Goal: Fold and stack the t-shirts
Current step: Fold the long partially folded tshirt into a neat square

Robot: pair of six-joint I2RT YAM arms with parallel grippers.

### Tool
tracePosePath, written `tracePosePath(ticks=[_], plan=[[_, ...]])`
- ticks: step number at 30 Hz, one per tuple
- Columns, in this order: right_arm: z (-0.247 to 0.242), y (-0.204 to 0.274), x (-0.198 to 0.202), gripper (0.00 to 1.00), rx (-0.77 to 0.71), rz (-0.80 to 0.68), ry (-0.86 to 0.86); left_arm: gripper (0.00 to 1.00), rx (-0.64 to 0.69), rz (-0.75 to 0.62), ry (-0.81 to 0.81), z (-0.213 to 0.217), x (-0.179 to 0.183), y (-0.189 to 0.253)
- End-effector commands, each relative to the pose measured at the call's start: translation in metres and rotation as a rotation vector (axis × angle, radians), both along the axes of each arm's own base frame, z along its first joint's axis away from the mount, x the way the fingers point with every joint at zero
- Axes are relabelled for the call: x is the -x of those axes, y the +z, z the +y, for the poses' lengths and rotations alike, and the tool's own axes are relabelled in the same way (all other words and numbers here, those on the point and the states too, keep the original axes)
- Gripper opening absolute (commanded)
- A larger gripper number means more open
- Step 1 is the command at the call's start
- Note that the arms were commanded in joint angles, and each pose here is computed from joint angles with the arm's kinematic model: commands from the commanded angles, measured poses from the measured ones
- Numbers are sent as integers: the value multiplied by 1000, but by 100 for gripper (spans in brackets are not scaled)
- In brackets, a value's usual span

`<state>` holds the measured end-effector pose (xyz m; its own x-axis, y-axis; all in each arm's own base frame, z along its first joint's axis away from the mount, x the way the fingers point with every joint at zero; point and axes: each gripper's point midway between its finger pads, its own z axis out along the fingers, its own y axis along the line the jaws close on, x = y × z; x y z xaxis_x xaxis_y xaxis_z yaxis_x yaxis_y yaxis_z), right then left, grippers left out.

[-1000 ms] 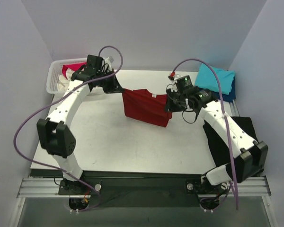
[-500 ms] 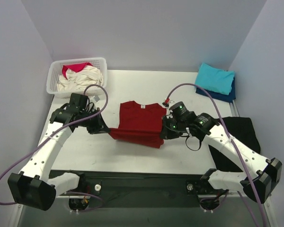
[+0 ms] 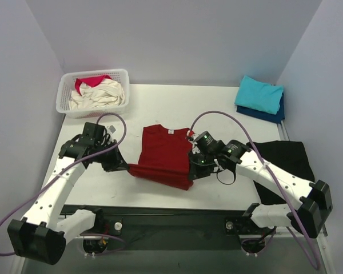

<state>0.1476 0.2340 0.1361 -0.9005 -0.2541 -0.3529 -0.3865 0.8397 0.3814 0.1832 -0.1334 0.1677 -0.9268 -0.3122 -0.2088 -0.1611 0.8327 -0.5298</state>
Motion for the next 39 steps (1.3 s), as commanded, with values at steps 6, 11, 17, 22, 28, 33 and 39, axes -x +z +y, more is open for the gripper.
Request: tracePosePath(ticks=[6,11,17,22,28,33,39], plan=[[-17,-3,-71,0,97,-63,-130,0,-53,-167,25,-9,-113,23],[-22,2,-123,0,88,-101,-212,0,-58,-152,3,-25,-179,17],[-26,-17,-182,0,98,-69,-274,0,-31,-92,-17,-48,-245,-19],[-38,-48,-217,0,124,-3,-357,6,0,-1,-90,-75,-280,-76],[-55,-63,-232,31,168,6,-462,56,7,-55,-160,-93,-329,-107],[-73,-46,-241,39,205,-79,-565,72,-82,-159,-106,-79,-353,-99],[-65,-32,-232,38,191,-106,-524,87,-76,-373,-53,-72,-357,-33]])
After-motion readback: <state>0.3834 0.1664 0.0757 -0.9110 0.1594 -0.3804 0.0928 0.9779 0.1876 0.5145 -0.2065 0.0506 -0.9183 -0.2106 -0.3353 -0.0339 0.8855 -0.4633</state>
